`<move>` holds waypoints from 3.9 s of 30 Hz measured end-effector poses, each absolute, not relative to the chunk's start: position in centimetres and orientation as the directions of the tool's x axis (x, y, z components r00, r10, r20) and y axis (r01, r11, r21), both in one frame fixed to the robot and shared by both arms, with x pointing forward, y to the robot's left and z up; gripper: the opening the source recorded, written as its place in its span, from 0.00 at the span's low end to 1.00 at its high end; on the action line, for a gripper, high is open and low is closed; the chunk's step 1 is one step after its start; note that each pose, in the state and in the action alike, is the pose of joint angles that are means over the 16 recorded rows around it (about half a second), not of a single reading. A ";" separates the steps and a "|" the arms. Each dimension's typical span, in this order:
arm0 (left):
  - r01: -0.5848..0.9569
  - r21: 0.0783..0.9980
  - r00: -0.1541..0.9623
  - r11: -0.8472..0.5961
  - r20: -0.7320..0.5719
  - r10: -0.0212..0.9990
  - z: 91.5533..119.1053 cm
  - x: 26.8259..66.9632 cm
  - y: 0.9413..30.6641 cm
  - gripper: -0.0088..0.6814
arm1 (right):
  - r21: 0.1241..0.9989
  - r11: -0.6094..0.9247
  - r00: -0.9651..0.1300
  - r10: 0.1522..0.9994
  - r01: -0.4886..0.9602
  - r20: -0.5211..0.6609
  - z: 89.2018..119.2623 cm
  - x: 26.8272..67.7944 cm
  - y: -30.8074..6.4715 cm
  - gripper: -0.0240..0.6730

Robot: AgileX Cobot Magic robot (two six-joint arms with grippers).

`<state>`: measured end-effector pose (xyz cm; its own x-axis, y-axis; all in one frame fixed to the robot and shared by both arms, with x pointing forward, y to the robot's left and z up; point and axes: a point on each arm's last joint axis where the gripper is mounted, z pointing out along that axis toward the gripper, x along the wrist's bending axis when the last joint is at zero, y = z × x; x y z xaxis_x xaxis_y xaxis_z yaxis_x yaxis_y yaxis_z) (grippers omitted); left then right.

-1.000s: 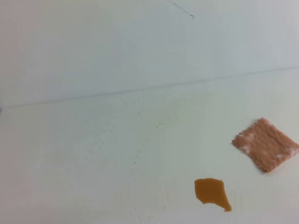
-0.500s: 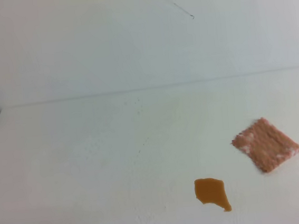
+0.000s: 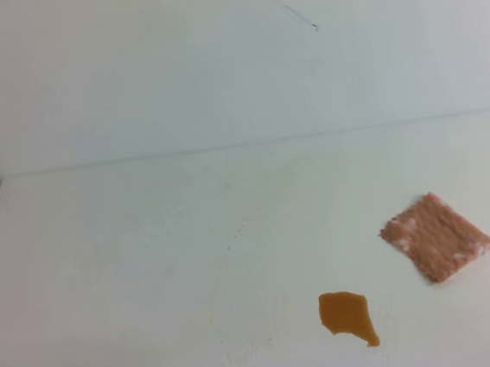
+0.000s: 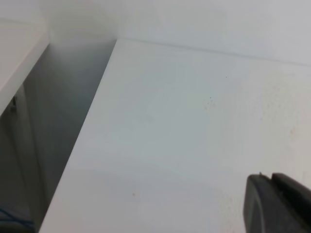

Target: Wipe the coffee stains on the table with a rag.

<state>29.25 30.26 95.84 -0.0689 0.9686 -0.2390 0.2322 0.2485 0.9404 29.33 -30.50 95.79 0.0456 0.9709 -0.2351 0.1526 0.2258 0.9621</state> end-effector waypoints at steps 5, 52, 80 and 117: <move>0.232 0.940 -0.069 0.249 -0.239 0.969 95.8 29.3 30.3 0.01 | 0.953 0.300 0.048 0.953 -0.031 -0.298 97.4 29.4 -30.1 0.03; 0.232 0.941 -0.069 0.247 -0.238 0.969 95.8 29.3 30.3 0.01 | 0.664 0.247 -0.248 0.964 0.706 -0.094 103.8 50.8 -27.7 0.34; 0.232 0.941 -0.069 0.247 -0.238 0.969 95.8 29.3 30.3 0.01 | 0.423 0.511 -0.520 0.848 0.749 -0.103 91.2 62.1 -20.5 0.47; 0.232 0.941 -0.069 0.247 -0.238 0.969 95.8 29.3 30.3 0.01 | 0.454 0.555 -0.664 0.738 0.697 0.118 91.6 56.9 -7.9 0.03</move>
